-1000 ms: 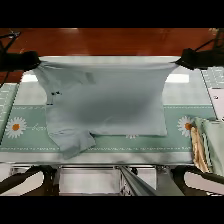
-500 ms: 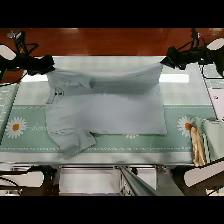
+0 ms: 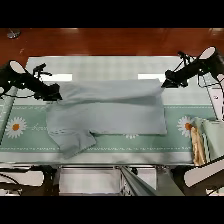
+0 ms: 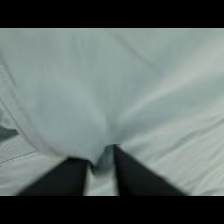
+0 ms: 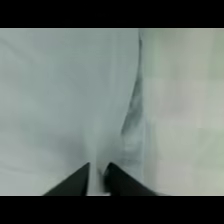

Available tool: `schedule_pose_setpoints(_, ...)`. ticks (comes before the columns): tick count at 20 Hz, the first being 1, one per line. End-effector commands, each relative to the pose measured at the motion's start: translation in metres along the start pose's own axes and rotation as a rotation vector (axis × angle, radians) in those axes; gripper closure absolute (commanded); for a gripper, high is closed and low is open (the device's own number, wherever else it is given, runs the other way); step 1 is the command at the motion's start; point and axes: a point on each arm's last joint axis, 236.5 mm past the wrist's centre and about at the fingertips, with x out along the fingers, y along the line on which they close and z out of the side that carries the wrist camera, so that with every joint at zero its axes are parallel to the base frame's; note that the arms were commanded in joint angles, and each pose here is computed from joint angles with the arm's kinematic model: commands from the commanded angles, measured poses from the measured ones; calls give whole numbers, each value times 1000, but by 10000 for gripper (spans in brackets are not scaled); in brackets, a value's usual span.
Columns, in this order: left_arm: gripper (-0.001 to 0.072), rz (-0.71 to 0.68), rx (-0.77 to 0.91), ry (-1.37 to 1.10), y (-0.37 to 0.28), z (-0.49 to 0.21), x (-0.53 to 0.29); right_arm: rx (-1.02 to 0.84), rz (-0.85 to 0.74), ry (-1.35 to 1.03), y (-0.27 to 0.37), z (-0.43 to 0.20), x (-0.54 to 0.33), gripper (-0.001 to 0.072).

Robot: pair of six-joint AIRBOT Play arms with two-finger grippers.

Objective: Fold the shirts.

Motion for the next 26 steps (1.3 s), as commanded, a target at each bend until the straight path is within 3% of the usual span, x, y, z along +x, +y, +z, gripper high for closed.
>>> schedule_pose_setpoints(1, 5, 72, -20, 97, 20, -21, -3, 24, -27, 70, -7, -19, -2, 88)
schedule_pose_setpoints(3, 5, 163, -71, 141, 43, -32, -23, 11, -27, 103, -16, -32, -22, 88)
schedule_pose_setpoints(8, 5, 139, -181, 211, 72, -105, -34, 71, -80, 27, -65, -79, -53, 88)
schedule_pose_setpoints(9, 5, 92, -241, 192, 74, -122, -29, 120, -54, -28, -68, -88, -51, 88)
schedule_pose_setpoints(12, 5, -260, -411, 89, 43, -142, -24, 123, 43, -92, -53, -128, -29, 88)
schedule_pose_setpoints(15, 5, -226, -494, 140, 59, -186, -10, 153, 79, -71, -45, -168, -4, 88)
schedule_pose_setpoints(19, 5, -295, -507, 126, 32, -196, 24, 190, 190, -105, -23, -173, 7, 88)
schedule_pose_setpoints(22, 5, -376, -452, 108, -5, -195, 46, 189, 204, -110, -17, -171, 8, 89)
schedule_pose_setpoints(25, 14, -369, -358, 138, -27, -202, 58, 226, 151, -158, -40, -159, -4, 88)
schedule_pose_setpoints(26, 308, -364, -330, 143, -31, -203, 58, 257, 107, -159, -57, -160, -11, 88)
